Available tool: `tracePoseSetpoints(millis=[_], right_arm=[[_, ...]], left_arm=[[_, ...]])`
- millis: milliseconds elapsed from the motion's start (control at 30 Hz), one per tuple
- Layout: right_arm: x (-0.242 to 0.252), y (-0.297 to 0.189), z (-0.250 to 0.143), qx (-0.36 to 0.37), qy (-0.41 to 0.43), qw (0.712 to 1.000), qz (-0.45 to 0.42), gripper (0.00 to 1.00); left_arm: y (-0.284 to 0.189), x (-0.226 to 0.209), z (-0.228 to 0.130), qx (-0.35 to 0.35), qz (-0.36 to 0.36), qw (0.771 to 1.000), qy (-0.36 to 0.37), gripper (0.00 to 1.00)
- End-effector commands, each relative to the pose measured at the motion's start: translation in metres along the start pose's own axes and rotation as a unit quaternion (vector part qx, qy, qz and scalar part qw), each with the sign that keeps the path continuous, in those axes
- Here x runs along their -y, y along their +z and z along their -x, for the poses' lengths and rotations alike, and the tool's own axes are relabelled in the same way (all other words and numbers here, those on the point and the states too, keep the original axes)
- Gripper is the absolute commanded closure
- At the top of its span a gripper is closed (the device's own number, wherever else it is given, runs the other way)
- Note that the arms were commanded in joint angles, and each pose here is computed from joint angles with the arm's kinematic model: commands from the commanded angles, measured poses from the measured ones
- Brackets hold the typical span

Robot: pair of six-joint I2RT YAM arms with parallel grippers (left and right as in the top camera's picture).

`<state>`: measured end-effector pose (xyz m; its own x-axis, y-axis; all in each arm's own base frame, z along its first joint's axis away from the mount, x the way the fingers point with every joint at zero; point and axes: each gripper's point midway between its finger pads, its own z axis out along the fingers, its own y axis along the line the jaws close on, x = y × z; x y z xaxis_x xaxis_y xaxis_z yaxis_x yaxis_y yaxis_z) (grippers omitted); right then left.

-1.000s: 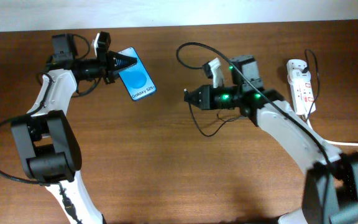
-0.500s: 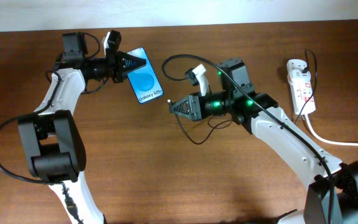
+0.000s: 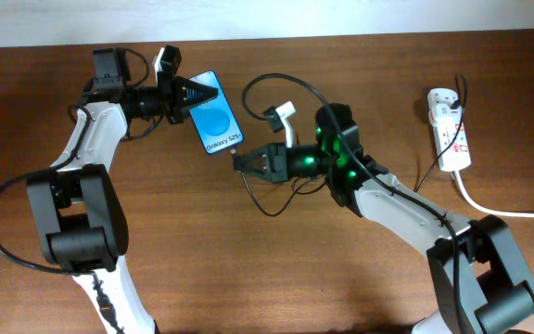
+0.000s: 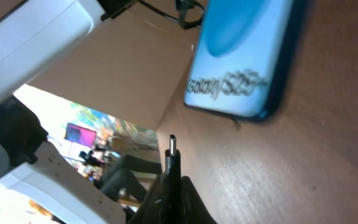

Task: Plug charger to phone and switch on socket
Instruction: 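Grasp the USB-C plug with the right gripper and lift it upward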

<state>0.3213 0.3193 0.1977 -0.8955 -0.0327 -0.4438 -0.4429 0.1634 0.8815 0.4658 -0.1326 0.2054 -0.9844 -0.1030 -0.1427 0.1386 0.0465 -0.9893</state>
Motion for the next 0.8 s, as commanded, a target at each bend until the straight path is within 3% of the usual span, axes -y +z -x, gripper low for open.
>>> tracePoseSetpoints(millis=[0, 767], right_arm=[[0.006, -0.003, -0.008, -0.009, 0.044, 0.999, 0.004, 0.96], [0.017, 0.005, -0.005, 0.006, 0.057, 0.998, -0.008, 0.96]], left_arm=[[-0.001, 0.009, -0.004, -0.009, -0.019, 1.000, -0.001, 1.00], [0.012, 0.010, -0.009, -0.023, -0.020, 1.000, -0.001, 1.00]])
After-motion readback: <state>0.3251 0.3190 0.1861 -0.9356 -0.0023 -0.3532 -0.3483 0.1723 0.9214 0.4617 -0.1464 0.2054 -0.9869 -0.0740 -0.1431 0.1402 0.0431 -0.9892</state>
